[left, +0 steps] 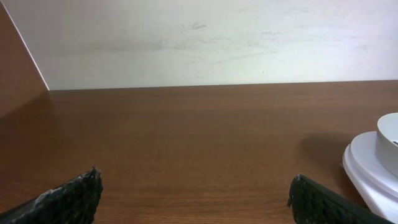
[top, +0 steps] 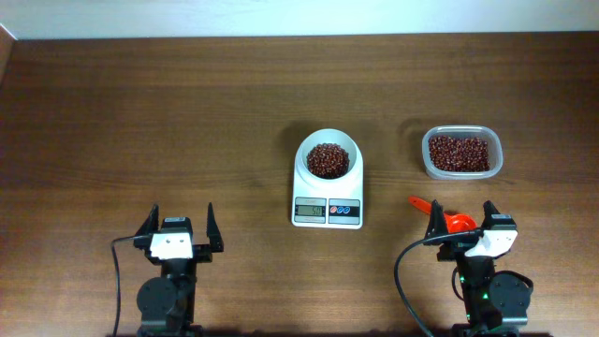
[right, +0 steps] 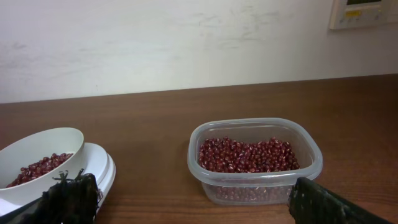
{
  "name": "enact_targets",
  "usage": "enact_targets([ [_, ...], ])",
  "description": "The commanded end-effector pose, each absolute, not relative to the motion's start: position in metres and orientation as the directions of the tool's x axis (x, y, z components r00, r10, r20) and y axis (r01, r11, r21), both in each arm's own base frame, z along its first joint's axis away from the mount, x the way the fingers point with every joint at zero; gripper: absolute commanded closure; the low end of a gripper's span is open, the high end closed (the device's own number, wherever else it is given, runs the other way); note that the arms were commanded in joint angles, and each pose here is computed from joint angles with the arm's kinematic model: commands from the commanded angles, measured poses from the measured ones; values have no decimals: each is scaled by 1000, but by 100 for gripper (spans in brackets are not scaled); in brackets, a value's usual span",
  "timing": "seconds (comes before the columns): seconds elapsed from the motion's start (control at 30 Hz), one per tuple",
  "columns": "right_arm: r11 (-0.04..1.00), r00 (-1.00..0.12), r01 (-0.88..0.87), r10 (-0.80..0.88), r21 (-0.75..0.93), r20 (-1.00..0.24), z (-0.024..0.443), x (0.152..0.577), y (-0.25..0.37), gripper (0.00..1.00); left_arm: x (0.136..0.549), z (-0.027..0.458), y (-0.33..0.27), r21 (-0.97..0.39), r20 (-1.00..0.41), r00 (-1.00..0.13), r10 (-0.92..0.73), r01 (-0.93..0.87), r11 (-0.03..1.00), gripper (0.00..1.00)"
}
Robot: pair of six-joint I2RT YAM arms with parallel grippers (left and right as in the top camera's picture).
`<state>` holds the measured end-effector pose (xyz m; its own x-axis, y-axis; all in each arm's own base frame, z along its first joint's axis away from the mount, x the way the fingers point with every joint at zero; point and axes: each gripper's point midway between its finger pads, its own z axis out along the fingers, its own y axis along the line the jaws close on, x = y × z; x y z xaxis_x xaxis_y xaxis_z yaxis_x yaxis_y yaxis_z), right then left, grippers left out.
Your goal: Scoop and weigh 50g on scale
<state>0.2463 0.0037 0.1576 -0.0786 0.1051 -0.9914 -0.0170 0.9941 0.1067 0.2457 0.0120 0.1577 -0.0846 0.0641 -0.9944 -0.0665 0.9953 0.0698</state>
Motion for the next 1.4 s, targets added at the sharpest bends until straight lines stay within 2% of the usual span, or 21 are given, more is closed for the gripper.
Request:
enact_targets([
  [0.0,994,-80,-3,105,106,-991,156,246,1,1,246,156,8,49,-996,-83,45,-47,998,1],
  [1.37,994,-80,-3,105,106,-991,156,246,1,1,246,157,8,42,-996,-80,38,-47,998,1],
])
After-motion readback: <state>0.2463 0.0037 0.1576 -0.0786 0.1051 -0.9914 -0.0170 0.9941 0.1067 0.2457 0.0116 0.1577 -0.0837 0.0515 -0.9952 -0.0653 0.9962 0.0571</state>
